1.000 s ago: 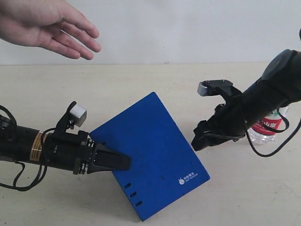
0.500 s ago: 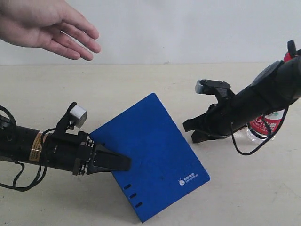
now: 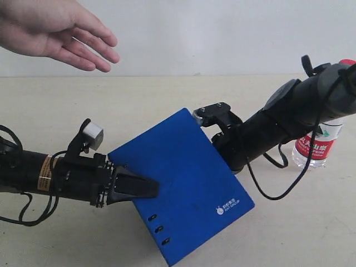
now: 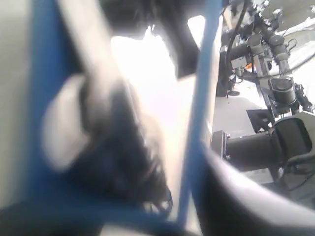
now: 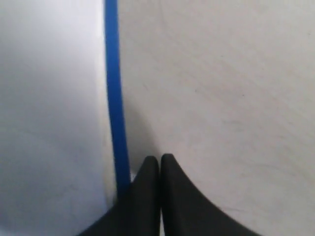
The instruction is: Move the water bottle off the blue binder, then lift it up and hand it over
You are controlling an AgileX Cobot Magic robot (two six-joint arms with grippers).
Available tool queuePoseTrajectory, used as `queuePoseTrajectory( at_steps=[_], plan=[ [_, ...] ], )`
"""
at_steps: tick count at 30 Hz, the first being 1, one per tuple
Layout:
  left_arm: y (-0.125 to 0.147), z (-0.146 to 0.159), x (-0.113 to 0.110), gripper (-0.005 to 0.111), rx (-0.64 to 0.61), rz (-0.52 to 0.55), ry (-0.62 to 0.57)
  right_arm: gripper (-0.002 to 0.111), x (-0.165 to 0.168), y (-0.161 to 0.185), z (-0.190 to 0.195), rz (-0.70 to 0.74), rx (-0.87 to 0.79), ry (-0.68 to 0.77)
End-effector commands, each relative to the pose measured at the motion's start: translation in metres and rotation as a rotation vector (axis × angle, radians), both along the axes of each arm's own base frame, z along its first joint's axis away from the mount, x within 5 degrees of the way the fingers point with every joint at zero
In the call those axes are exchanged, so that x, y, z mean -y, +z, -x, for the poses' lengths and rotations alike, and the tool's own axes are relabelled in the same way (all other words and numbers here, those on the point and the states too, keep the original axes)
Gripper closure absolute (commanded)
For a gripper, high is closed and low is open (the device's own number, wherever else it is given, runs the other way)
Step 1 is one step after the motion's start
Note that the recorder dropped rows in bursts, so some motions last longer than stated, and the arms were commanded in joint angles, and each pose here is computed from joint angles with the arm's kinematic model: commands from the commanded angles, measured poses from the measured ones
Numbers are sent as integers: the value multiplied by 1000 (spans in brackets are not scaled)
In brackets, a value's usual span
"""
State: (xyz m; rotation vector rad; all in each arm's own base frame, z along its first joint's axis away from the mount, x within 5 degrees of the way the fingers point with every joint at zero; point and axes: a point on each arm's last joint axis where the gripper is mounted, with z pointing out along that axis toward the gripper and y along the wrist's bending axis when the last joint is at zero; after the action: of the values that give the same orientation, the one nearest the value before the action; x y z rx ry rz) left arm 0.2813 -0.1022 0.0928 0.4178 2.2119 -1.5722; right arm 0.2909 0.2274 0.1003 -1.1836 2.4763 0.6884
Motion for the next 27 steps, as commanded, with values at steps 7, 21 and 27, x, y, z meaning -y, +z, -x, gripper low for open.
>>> queuePoseTrajectory(
  at_steps=[7, 21, 27],
  plan=[
    [13, -7, 46, 41, 116, 77, 109, 108, -25, -16, 48, -6, -231, 175],
    [14, 0, 46, 102, 128, 61, 53, 108, -13, 26, 31, 88, -14, 36],
    [34, 18, 38, 102, 245, 59, 117, 108, 4, 72, 32, 167, 90, -56]
  ],
)
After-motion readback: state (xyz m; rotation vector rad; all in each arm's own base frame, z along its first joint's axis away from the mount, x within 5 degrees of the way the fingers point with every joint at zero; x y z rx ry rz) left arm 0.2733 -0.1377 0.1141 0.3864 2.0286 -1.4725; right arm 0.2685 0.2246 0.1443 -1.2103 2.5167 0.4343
